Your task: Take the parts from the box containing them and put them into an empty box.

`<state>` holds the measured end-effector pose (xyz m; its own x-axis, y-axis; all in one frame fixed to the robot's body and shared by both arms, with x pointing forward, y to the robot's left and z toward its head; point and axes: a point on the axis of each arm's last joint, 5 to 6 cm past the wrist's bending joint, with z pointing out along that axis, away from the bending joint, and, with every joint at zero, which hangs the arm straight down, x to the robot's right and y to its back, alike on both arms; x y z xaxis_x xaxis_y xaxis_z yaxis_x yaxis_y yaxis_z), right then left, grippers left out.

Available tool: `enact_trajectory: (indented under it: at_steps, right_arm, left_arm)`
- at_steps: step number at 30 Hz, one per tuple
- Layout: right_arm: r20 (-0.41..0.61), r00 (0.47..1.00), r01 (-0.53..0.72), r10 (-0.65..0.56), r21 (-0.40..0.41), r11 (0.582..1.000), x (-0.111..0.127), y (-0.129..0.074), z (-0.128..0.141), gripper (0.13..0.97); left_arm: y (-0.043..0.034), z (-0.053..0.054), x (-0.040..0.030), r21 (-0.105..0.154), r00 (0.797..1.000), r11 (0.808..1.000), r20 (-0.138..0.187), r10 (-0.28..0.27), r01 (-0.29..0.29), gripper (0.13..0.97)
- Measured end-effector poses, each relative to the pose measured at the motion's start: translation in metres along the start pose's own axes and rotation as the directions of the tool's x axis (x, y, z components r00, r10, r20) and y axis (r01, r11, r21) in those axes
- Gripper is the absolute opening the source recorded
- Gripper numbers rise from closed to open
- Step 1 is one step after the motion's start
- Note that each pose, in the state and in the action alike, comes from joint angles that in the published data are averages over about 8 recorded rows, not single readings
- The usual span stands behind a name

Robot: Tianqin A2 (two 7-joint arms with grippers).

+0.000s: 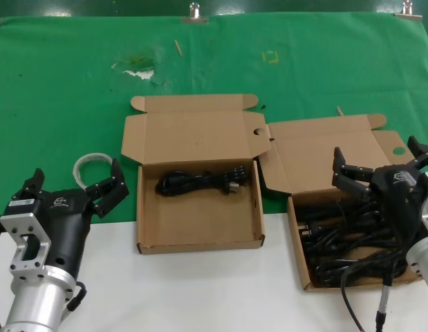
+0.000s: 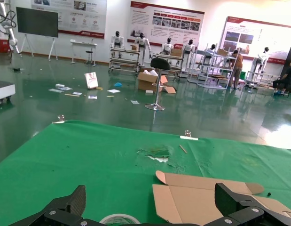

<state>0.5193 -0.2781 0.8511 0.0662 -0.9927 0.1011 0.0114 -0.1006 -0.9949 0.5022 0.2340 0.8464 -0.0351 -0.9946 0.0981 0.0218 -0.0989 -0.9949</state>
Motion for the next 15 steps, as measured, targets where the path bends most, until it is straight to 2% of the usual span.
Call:
enact_trajectory:
  at_steps: [15]
  right_arm:
    - [0.0,1.0,0.0,0.0,0.0,1.0,0.0,0.0,0.0,0.966]
  left_arm:
    - [0.0,0.0,0.0,0.0,1.0,1.0,0.0,0.0,0.0,0.966]
